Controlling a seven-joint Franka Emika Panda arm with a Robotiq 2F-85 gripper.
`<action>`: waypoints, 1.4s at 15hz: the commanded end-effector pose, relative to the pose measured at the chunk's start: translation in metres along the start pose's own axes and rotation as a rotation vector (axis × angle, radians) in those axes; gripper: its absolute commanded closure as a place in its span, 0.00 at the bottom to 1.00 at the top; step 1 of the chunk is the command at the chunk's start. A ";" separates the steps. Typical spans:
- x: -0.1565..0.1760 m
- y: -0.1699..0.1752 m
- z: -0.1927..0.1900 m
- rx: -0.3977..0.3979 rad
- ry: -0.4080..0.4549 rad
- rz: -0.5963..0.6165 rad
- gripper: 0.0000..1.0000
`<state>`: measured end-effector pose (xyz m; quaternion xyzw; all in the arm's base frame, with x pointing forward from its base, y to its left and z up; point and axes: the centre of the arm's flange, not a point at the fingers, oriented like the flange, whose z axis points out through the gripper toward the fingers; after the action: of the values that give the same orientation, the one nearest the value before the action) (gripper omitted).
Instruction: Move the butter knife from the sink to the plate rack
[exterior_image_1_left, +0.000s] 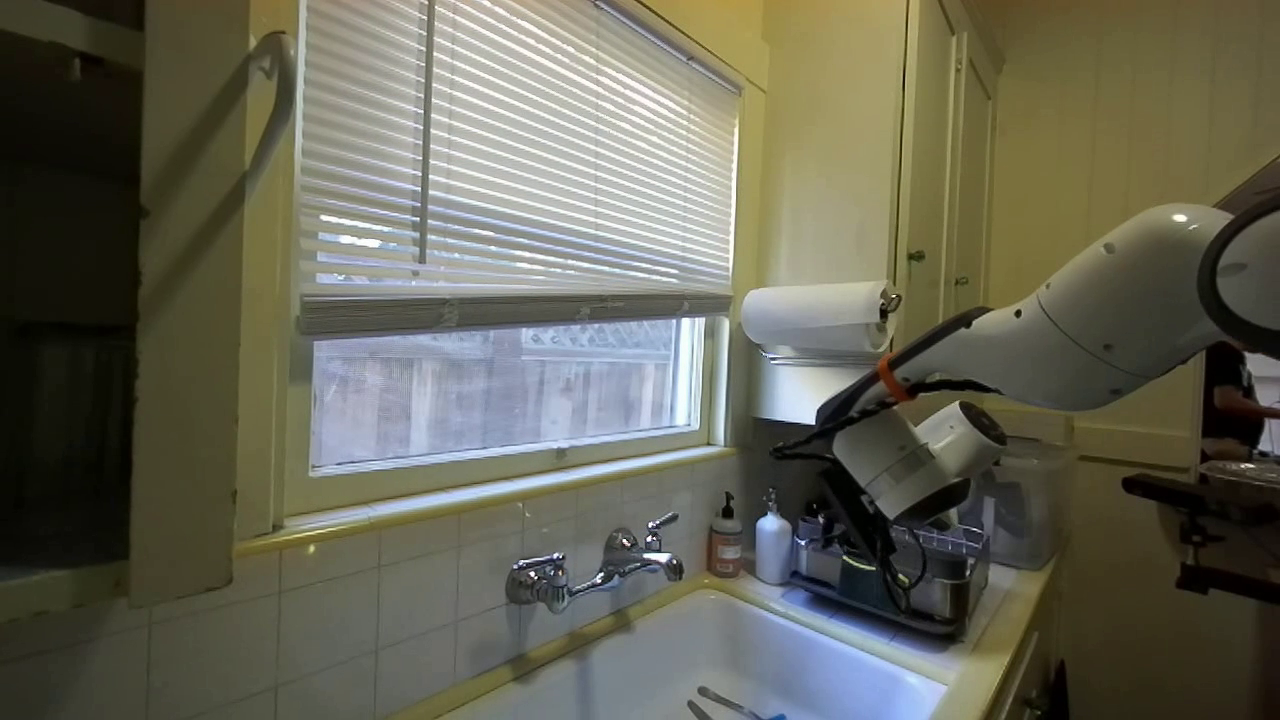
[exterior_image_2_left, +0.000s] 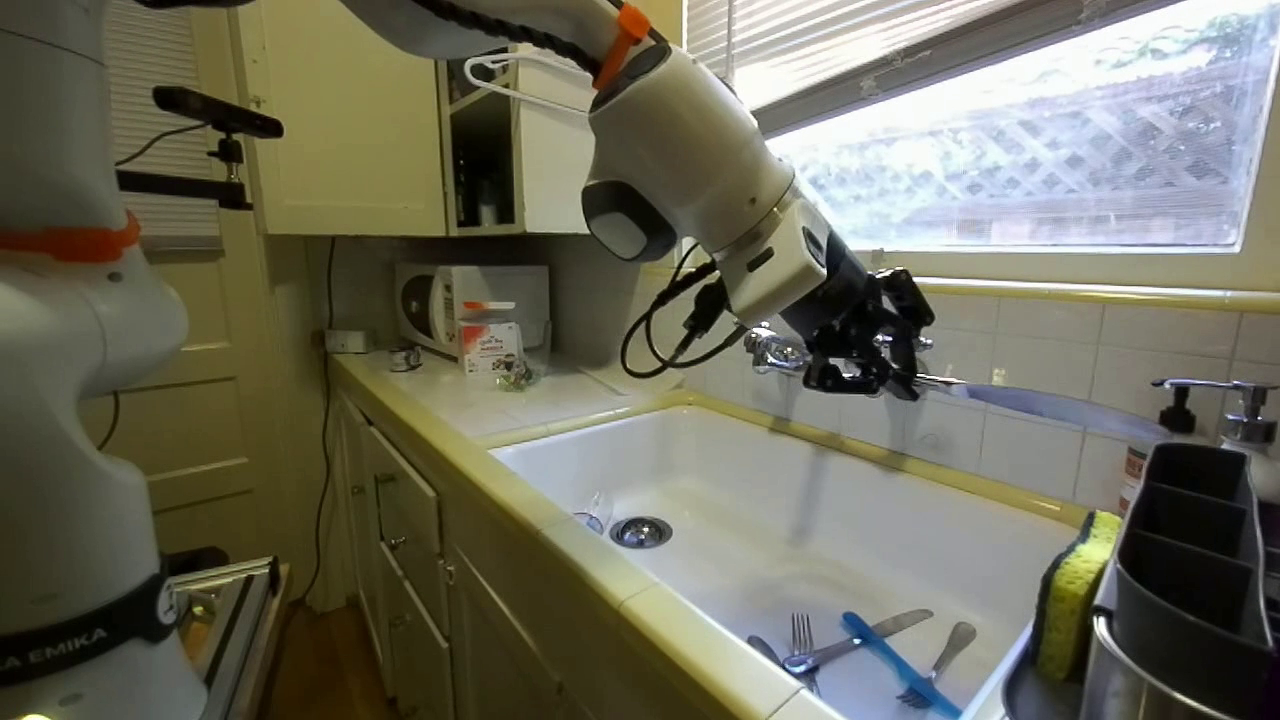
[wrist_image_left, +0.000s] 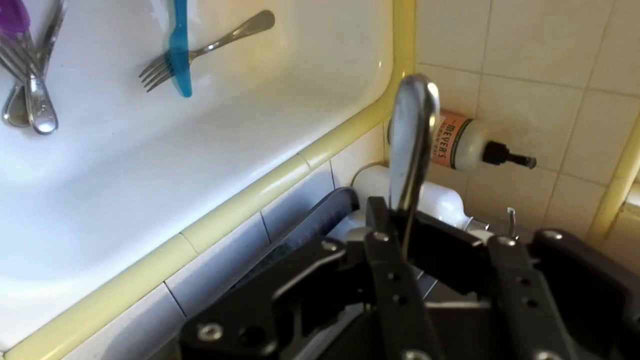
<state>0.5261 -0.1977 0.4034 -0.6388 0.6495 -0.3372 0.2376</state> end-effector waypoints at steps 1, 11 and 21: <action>0.020 -0.042 -0.018 0.031 0.030 0.196 0.98; 0.067 -0.090 -0.071 0.279 -0.159 0.602 0.98; 0.075 -0.057 -0.053 0.397 -0.422 0.934 0.98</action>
<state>0.5313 -0.2567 0.5024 -0.2983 0.7356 -0.1806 0.5808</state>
